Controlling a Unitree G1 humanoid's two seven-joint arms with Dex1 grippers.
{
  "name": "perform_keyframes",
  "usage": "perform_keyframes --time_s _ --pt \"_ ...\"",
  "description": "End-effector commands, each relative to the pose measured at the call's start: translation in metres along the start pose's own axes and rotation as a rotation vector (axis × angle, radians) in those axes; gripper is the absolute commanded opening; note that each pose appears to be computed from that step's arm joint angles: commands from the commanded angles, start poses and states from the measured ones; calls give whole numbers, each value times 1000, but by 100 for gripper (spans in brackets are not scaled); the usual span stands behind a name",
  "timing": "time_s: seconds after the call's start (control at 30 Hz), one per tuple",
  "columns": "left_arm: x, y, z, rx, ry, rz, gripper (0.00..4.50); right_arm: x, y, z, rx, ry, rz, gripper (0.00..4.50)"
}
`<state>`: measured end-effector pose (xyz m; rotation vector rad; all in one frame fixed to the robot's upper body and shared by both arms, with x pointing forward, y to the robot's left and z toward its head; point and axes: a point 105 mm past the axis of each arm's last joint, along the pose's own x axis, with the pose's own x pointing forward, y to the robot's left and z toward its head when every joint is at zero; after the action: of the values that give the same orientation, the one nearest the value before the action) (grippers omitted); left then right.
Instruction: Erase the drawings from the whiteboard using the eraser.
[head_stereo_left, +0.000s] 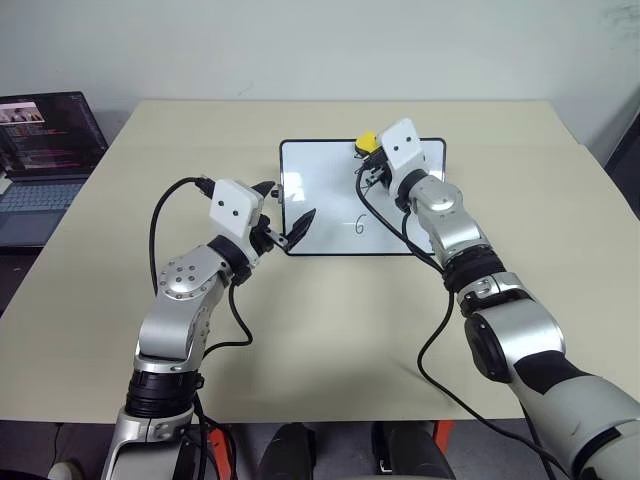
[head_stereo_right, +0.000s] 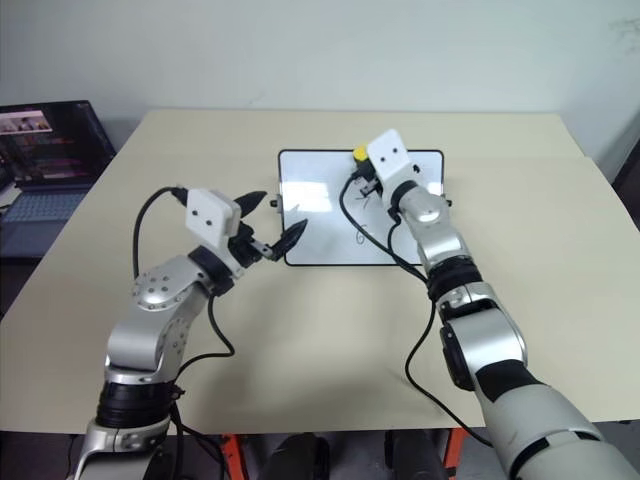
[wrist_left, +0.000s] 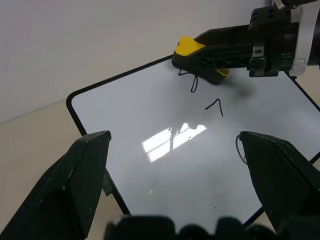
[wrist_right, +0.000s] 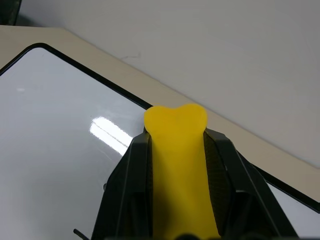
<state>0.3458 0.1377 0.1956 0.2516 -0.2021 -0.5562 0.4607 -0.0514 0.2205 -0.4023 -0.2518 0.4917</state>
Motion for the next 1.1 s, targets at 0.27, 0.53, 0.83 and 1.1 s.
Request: perform_keyframes --time_s 0.27,0.53,0.83,1.1 --pt "-6 9 14 40 -43 26 450 7 41 4 16 -12 118 110" --pt "-9 6 13 34 -37 36 450 3 54 3 26 -20 160 110" --pt "-2 2 13 19 -42 18 450 -2 26 31 31 -85 105 110" --pt "4 -1 13 11 -49 0 450 -11 1 54 35 -126 36 110"
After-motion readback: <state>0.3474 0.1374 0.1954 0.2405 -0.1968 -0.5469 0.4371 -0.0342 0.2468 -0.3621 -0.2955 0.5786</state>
